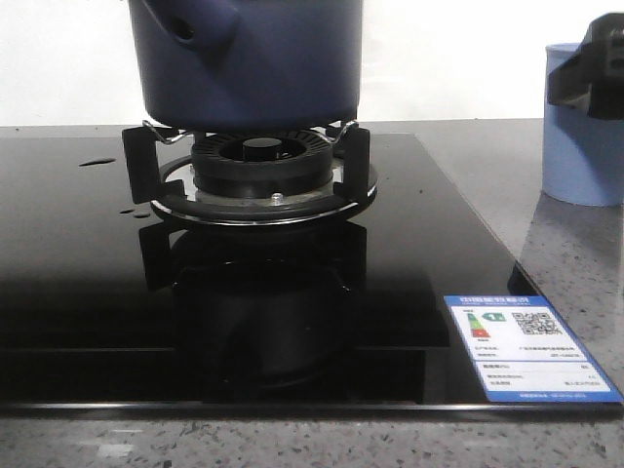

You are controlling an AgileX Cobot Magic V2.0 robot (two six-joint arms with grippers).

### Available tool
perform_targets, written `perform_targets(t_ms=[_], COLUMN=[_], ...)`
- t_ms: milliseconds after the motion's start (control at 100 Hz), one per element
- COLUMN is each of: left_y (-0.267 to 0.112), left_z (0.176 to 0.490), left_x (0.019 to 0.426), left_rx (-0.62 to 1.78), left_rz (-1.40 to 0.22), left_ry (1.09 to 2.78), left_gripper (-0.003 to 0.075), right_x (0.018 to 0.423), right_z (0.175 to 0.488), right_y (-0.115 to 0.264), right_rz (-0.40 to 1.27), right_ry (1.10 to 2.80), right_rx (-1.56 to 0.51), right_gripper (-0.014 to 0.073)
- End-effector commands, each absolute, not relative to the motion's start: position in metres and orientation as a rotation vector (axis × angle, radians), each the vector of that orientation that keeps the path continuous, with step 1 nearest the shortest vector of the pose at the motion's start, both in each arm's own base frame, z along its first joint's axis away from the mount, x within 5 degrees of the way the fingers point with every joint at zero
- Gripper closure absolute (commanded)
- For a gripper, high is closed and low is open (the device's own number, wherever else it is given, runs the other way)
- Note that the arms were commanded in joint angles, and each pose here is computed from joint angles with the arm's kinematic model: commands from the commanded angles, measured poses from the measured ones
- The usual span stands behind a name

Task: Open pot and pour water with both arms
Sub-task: 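Lift the blue cup with the right gripper toward the open saucepan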

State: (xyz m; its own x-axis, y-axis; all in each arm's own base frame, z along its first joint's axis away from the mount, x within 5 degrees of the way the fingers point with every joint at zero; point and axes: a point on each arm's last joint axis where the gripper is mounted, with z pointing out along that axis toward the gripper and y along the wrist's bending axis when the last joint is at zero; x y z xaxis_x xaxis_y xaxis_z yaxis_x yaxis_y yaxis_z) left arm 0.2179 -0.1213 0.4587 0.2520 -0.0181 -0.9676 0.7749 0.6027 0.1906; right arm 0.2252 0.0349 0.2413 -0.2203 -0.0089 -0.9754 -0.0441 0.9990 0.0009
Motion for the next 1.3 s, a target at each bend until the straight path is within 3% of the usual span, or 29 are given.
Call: perform_targets(t_ms=[0, 300, 370, 560, 630, 900, 1100, 1290], left_y=[-0.118, -0.118, -0.118, -0.118, -0.118, -0.117, -0.114, -0.112], left_z=[0.481, 0.481, 0.481, 0.480, 0.480, 0.481, 0.483, 0.483], left_x=[0.205, 0.205, 0.205, 0.205, 0.205, 0.202, 0.194, 0.188], left_rx=[0.721, 0.722, 0.722, 0.715, 0.720, 0.736, 0.757, 0.778], left_rz=[-0.667, -0.666, -0.666, -0.679, -0.676, -0.656, -0.625, -0.584], left_ry=[1.131, 1.131, 1.131, 1.140, 1.143, 1.139, 1.149, 1.174], left_gripper=[0.0456, 0.0456, 0.0456, 0.0456, 0.0456, 0.0456, 0.0456, 0.0456], right_x=[0.233, 0.239, 0.239, 0.239, 0.239, 0.239, 0.233, 0.228], right_z=[0.255, 0.246, 0.246, 0.247, 0.247, 0.249, 0.258, 0.268], right_y=[0.033, 0.034, 0.034, 0.035, 0.035, 0.036, 0.038, 0.042], right_rz=[0.006, -0.004, -0.004, -0.009, -0.009, -0.011, 0.005, 0.027], right_ry=[1.669, 1.693, 1.693, 1.682, 1.682, 1.674, 1.641, 1.603], right_rx=[-0.007, -0.009, -0.009, -0.033, -0.033, -0.055, -0.071, -0.085], right_gripper=[-0.0060, -0.0042, 0.0022, 0.0301, 0.0344, 0.0342, 0.0223, 0.0216])
